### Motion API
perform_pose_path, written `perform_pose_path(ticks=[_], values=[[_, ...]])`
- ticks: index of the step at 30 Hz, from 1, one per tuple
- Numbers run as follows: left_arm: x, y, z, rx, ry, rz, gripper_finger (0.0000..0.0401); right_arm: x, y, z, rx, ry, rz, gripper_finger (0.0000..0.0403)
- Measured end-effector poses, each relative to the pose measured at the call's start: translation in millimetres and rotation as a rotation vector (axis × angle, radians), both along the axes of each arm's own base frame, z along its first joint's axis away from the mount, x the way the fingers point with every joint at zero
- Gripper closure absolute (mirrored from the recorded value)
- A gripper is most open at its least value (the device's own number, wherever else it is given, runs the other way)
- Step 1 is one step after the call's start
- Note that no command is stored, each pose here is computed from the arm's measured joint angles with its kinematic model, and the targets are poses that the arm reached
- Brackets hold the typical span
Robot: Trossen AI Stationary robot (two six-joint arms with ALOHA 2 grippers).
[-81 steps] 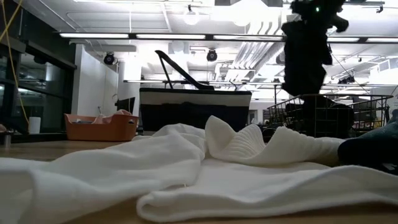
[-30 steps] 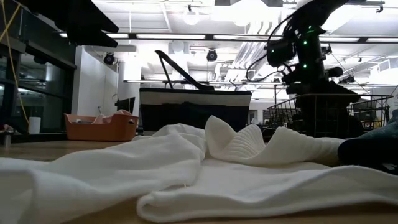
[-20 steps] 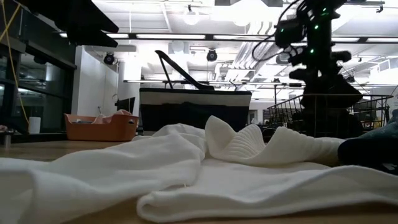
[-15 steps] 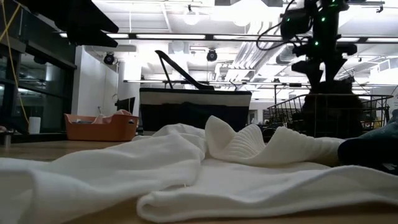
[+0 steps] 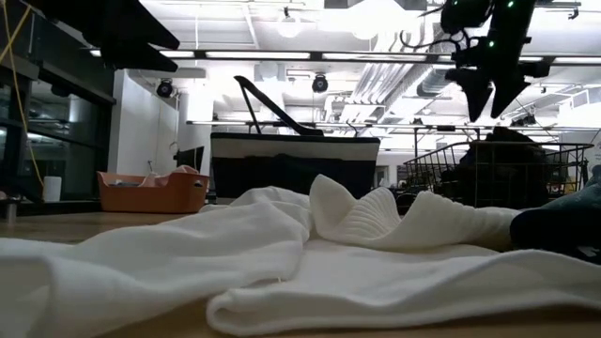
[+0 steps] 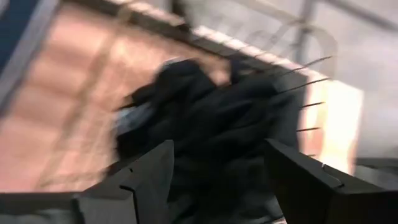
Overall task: Pick & Place Cloths
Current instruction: Put the white sock into the orange bin
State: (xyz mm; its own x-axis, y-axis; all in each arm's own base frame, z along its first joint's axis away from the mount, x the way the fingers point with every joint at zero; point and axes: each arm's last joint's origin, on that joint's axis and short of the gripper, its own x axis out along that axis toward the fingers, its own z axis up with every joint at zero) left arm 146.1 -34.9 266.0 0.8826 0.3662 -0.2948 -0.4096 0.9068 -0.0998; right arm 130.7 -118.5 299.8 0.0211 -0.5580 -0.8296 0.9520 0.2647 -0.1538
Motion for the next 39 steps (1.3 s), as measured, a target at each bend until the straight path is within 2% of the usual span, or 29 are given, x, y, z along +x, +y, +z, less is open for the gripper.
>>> perform_pose_path(ticks=[6, 13, 19, 25, 29, 39], values=[[0, 0, -1, -0.019, 0.002, 0.002, 0.0082, 9, 23, 6, 0.081, -0.105, 0.215, 0.0168], [0, 0, -1, -0.038, -0.003, 0.009, 0.0082, 28, 57, 7, 0.106, -0.1, 0.539, 0.0168], [0, 0, -2, -0.037, 0.002, 0.008, 0.0082, 59, 89, 7, 0.143, -0.213, 0.866, 0.0168], [0, 0, -2, -0.038, 0.002, 0.007, 0.0082, 96, 122, -10, 0.134, -0.173, 1.109, 0.0168], [0, 0, -2, -0.037, 0.004, 0.007, 0.0082, 122, 135, -32, 0.146, -0.104, 1.198, 0.0168], [0, 0, -3, -0.034, 0.016, 0.008, 0.0082, 171, 142, -90, 0.165, 0.004, 1.273, 0.0168]])
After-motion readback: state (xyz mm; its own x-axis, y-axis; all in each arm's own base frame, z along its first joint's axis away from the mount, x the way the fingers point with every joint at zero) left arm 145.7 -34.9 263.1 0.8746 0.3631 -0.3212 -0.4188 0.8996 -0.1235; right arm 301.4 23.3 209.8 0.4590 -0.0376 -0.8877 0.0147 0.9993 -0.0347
